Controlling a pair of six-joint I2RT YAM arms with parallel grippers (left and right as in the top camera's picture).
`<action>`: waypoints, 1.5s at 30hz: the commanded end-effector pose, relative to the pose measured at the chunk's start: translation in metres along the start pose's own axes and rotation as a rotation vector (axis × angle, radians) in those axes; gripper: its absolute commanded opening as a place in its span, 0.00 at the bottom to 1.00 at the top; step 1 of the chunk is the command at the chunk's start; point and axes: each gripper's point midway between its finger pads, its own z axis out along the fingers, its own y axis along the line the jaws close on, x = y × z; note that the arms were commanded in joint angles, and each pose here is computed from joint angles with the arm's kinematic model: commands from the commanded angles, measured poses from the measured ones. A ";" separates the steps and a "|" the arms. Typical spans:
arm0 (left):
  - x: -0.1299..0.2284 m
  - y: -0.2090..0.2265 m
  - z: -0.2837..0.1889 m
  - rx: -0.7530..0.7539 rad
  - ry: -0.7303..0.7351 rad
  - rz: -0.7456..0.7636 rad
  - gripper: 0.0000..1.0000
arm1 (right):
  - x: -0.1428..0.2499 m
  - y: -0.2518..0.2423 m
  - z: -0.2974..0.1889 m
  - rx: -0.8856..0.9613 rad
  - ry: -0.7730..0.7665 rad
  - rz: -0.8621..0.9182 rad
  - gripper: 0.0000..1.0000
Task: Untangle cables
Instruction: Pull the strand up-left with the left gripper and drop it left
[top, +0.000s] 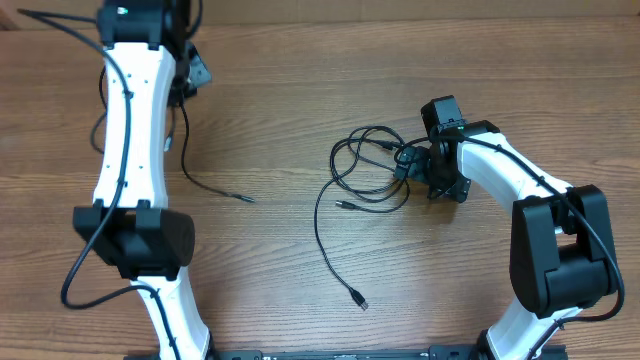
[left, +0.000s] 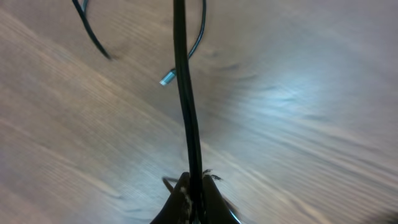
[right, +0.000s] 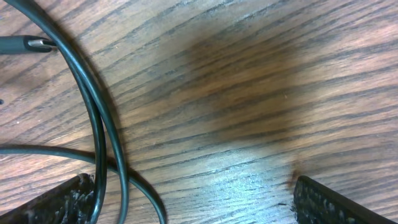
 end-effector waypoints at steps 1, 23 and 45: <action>0.002 0.022 0.049 -0.169 0.043 0.006 0.04 | -0.004 0.003 -0.007 -0.017 -0.016 0.004 1.00; -0.020 0.132 0.136 -0.126 0.224 -0.335 0.04 | -0.009 0.006 -0.007 -0.032 -0.037 0.004 0.98; -0.002 -0.008 0.056 0.396 0.272 0.121 0.46 | -0.005 0.029 -0.014 -0.254 0.065 0.036 0.94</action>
